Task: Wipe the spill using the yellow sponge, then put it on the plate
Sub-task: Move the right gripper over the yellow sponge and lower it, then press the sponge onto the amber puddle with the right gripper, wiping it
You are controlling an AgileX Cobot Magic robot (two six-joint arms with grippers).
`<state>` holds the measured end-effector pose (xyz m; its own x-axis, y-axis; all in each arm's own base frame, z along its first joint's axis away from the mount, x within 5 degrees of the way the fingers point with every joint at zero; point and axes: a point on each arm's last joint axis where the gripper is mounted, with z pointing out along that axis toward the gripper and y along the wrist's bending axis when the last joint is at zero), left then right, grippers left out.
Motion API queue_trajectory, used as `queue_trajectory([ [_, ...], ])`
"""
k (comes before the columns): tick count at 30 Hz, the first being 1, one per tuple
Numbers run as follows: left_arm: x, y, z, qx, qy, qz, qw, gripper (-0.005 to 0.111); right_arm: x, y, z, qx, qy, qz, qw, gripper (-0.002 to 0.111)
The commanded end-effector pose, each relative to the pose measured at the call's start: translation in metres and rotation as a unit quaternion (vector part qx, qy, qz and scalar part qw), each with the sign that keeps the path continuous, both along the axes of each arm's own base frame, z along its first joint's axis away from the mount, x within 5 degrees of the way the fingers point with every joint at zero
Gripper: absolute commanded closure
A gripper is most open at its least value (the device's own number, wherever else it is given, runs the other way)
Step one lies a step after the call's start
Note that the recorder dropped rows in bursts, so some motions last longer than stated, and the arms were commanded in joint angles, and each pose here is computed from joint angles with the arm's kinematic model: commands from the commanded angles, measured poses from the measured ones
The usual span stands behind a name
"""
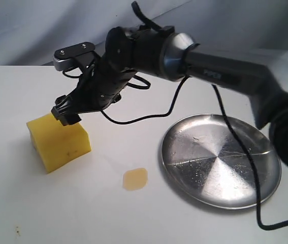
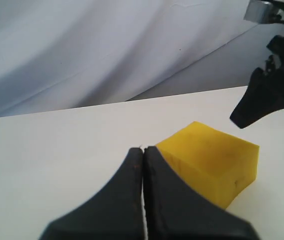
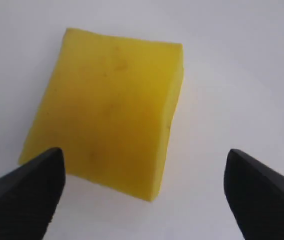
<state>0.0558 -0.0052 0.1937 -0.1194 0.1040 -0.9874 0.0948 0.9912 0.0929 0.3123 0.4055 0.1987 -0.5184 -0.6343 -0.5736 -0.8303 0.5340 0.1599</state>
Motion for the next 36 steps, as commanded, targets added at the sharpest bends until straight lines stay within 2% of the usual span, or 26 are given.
queue_trajectory([
  [1,0.0,0.0,0.001,-0.002,-0.005,0.0,1.0,0.107,0.003,0.02,-0.017,0.017,0.005,-0.001,1.0,0.028],
  [7,0.0,0.0,0.001,-0.002,-0.005,0.0,1.0,0.107,0.015,0.032,-0.053,0.028,0.012,-0.039,0.999,0.028],
  [10,0.0,0.0,0.001,-0.002,-0.005,0.0,1.0,0.107,0.016,0.033,-0.073,0.017,0.018,-0.042,0.999,0.033],
  [12,0.0,0.0,0.001,-0.002,-0.005,0.0,1.0,0.107,0.014,0.03,-0.086,-0.009,0.032,-0.034,0.999,0.053],
  [13,0.0,0.0,0.001,-0.002,-0.005,0.0,1.0,0.107,0.012,0.028,-0.09,-0.035,0.03,-0.022,0.999,0.078],
  [14,0.0,0.0,0.001,-0.002,-0.005,0.0,1.0,0.107,0.011,0.026,-0.089,-0.043,0.034,-0.018,0.998,0.088],
  [15,0.0,0.0,0.001,-0.002,-0.005,0.0,1.0,0.107,0.01,0.024,-0.085,-0.054,0.044,-0.016,0.997,0.108],
  [18,0.0,0.0,0.001,-0.002,-0.005,0.0,1.0,0.107,0.009,0.022,-0.06,-0.049,0.028,-0.02,0.998,0.108],
  [22,0.0,0.0,0.001,-0.002,-0.005,0.0,1.0,0.107,-0.01,0.012,-0.002,-0.047,-0.028,-0.026,0.998,0.108],
  [27,0.0,0.0,0.001,-0.002,-0.005,0.0,1.0,0.107,-0.056,-0.041,0.01,-0.069,-0.02,-0.019,0.997,0.108],
  [32,0.0,0.0,0.001,-0.002,-0.005,0.0,1.0,0.107,-0.094,-0.089,0.004,-0.104,0.006,-0.017,0.994,0.108],
  [36,0.0,0.0,0.001,-0.002,-0.005,0.0,1.0,0.107,-0.111,-0.112,0.001,-0.103,0.017,-0.026,0.994,0.108],
])
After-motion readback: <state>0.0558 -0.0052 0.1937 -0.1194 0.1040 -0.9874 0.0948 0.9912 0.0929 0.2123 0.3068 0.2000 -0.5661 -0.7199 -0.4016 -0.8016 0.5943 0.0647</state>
